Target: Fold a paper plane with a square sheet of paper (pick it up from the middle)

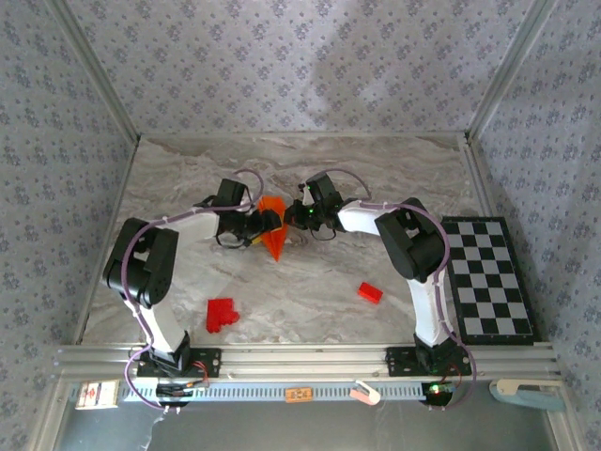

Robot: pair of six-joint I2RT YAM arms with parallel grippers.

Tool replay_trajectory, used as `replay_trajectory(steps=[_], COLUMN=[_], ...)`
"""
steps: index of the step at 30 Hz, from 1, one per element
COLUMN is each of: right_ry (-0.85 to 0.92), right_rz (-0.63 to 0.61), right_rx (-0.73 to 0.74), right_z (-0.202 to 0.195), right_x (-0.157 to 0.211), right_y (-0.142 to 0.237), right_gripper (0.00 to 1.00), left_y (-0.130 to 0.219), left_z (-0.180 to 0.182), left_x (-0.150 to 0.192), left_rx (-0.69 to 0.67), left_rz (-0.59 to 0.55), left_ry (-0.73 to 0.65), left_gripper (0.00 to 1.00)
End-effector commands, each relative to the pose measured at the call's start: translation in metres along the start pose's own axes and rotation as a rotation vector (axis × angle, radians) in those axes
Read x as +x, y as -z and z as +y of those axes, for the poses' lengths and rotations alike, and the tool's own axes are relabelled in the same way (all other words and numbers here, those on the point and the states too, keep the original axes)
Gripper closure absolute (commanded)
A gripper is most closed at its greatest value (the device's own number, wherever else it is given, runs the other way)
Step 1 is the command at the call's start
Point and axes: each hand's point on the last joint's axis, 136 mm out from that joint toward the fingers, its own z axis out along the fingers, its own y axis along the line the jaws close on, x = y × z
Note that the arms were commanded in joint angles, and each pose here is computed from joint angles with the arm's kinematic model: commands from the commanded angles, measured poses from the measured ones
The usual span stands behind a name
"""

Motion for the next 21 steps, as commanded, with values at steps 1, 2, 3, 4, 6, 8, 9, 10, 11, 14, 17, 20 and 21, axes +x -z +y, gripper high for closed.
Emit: replay_trajectory(steps=[1,2,3,4,6,8,9,10,11,14,17,20,21], right_ry=[-0.011,-0.012,-0.015,-0.013,-0.011,-0.007,-0.006,-0.004,-0.002,0.001,0.0,0.0,-0.002], right_rz=[-0.003,-0.001,0.0,0.001,-0.001,-0.002,-0.001,-0.002,-0.003,0.001,0.002,0.005,0.007], right_rx=[-0.002,-0.001,-0.001,-0.004,-0.007,-0.012,-0.018,-0.021,-0.023,-0.03,-0.03,-0.029,-0.029], right_z=[0.004,0.004,0.004,0.005,0.007,0.009,0.011,0.012,0.013,0.016,0.017,0.017,0.017], right_x=[-0.003,-0.002,-0.002,-0.002,-0.002,-0.003,-0.002,-0.003,-0.003,-0.003,-0.003,-0.002,-0.001], right_y=[0.007,0.006,0.006,0.006,0.007,0.008,0.009,0.009,0.01,0.01,0.01,0.009,0.009], right_gripper=[0.93,0.93,0.94,0.94,0.94,0.94,0.94,0.94,0.94,0.94,0.94,0.94,0.94], left_y=[0.0,-0.001,-0.003,-0.003,-0.004,-0.005,-0.005,-0.006,-0.007,-0.011,-0.014,-0.016,-0.017], left_z=[-0.01,-0.01,-0.008,-0.006,0.001,0.002,0.002,0.002,0.002,0.001,0.0,0.0,0.001], left_x=[0.0,0.001,0.002,0.001,0.001,-0.001,-0.002,-0.002,-0.002,0.0,0.0,0.0,0.0], left_rx=[0.002,-0.003,-0.017,-0.029,-0.07,-0.088,-0.09,-0.093,-0.101,-0.113,-0.118,-0.13,-0.136], left_rz=[0.018,0.019,0.022,0.02,0.012,0.005,0.004,0.004,0.006,0.018,0.024,0.028,0.03], left_ry=[-0.04,-0.042,-0.041,-0.041,-0.04,-0.044,-0.046,-0.051,-0.057,-0.071,-0.076,-0.084,-0.086], left_gripper=[0.34,0.36,0.39,0.41,0.46,0.5,0.51,0.52,0.53,0.57,0.58,0.58,0.58])
